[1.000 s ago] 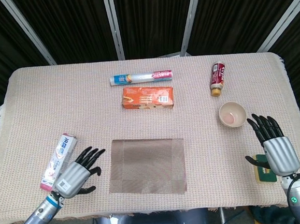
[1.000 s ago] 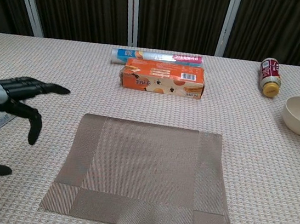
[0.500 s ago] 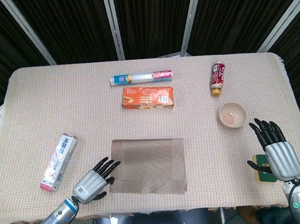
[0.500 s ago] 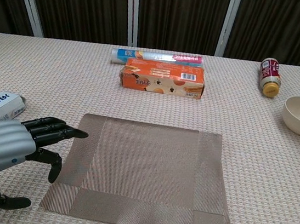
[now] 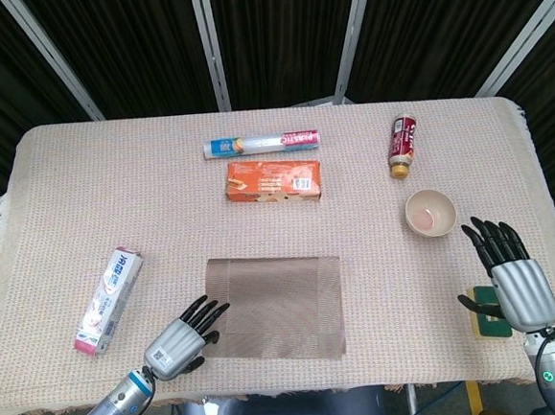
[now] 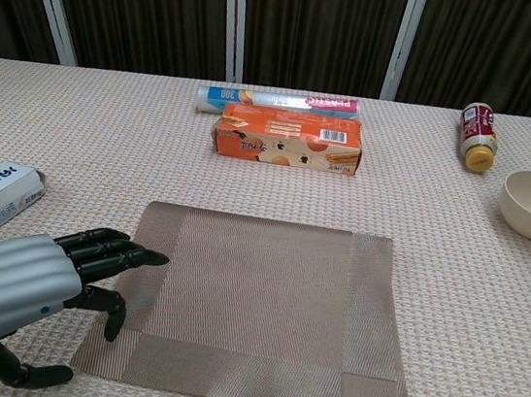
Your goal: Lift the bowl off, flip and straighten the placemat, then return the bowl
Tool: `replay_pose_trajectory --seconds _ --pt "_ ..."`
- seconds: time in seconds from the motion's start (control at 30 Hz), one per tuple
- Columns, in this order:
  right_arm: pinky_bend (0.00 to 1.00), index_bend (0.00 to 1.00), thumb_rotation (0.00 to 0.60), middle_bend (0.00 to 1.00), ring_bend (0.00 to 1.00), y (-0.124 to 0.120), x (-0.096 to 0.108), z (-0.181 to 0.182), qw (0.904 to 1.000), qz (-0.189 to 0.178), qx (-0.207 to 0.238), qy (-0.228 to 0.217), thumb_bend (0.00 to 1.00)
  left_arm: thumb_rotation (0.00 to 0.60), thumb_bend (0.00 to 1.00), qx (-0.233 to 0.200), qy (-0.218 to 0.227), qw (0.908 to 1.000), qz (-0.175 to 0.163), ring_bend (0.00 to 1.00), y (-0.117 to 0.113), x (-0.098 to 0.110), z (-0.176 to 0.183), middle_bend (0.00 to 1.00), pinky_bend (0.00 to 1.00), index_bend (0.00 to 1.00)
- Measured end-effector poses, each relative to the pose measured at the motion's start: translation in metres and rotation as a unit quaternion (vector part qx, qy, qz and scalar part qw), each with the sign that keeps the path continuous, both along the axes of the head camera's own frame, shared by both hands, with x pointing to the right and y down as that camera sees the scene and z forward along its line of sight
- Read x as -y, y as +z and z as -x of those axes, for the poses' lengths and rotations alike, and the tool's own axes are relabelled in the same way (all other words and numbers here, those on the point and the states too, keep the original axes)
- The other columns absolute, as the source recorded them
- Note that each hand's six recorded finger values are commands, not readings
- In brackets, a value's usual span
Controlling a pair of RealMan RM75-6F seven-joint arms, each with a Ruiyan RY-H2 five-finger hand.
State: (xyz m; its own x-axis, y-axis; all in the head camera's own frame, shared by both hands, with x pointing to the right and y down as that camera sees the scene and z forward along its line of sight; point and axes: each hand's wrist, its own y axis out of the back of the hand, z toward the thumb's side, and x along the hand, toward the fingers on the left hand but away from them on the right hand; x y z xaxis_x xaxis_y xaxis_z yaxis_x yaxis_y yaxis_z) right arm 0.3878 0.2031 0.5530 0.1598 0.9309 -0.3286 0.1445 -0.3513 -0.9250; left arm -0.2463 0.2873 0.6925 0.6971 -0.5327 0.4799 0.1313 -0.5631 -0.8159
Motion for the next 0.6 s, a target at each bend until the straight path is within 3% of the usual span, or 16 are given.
replay_pose_trajectory --seconds 0.27,0.6 --pt "0.0 0.0 0.6 0.0 0.0 -0.0024 -0.0003 -0.0025 1.0 -0.004 -0.002 0.002 0.0 0.6 0.37 0.003 0.005 1.0 -0.002 0.0 0.0044 -0.0013 -0.005 0.0 0.0 0.43" --pt "0.0 0.0 0.6 0.0 0.0 -0.0026 -0.0005 -0.0024 1.0 -0.005 -0.003 0.0 0.0 0.6 0.39 0.004 0.003 1.0 0.0 0.0 0.006 -0.0017 -0.0058 0.0 0.0 0.44"
